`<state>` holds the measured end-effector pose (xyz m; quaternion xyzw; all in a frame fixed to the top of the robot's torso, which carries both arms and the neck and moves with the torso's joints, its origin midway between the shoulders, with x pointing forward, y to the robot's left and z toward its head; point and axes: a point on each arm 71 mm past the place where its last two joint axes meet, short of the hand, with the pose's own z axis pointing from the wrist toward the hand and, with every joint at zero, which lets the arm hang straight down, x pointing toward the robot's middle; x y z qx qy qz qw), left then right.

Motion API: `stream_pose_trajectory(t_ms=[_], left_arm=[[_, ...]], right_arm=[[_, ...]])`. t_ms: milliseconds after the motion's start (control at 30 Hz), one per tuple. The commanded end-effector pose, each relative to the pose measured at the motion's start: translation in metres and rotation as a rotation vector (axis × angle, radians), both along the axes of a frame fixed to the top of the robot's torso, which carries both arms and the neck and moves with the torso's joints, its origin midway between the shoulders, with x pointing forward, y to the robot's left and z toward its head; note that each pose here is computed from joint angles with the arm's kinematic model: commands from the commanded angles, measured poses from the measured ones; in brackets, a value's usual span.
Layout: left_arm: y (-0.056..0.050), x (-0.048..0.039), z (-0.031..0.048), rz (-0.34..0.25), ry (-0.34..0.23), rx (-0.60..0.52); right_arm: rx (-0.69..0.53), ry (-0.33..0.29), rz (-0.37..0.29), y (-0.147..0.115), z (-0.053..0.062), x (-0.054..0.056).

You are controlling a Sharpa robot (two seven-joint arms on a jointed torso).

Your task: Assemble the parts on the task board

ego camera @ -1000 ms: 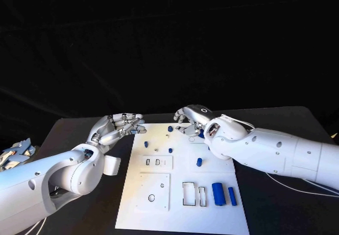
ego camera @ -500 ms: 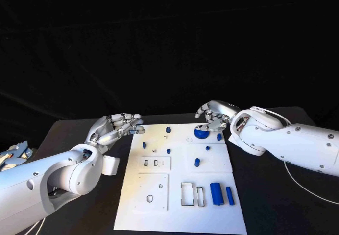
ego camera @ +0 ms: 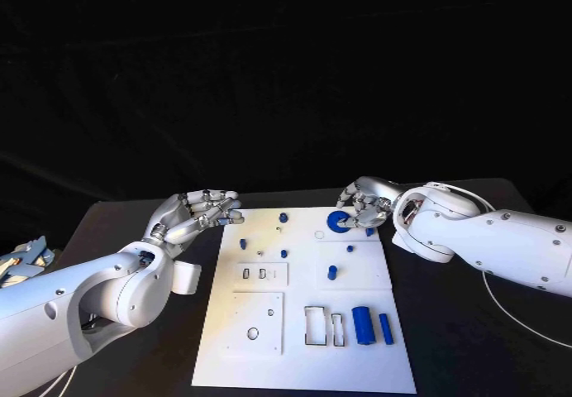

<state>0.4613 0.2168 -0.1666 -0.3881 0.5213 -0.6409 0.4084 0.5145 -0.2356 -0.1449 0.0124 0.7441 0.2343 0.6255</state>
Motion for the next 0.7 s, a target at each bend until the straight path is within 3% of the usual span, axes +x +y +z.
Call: stream_pose_trajectory(t_ms=[33,700], left_arm=[[-0.0018,-0.0005,0.0012,-0.018,-0.003,-0.012],[-0.0008,-0.0002,0.0010,-0.017,-0.002,-0.011]], right_arm=[[-0.027,0.020,-0.003,-0.0003,-0.0046,0.0012],[-0.061,-0.007,-0.015,-0.0001,-0.0136,0.0057]])
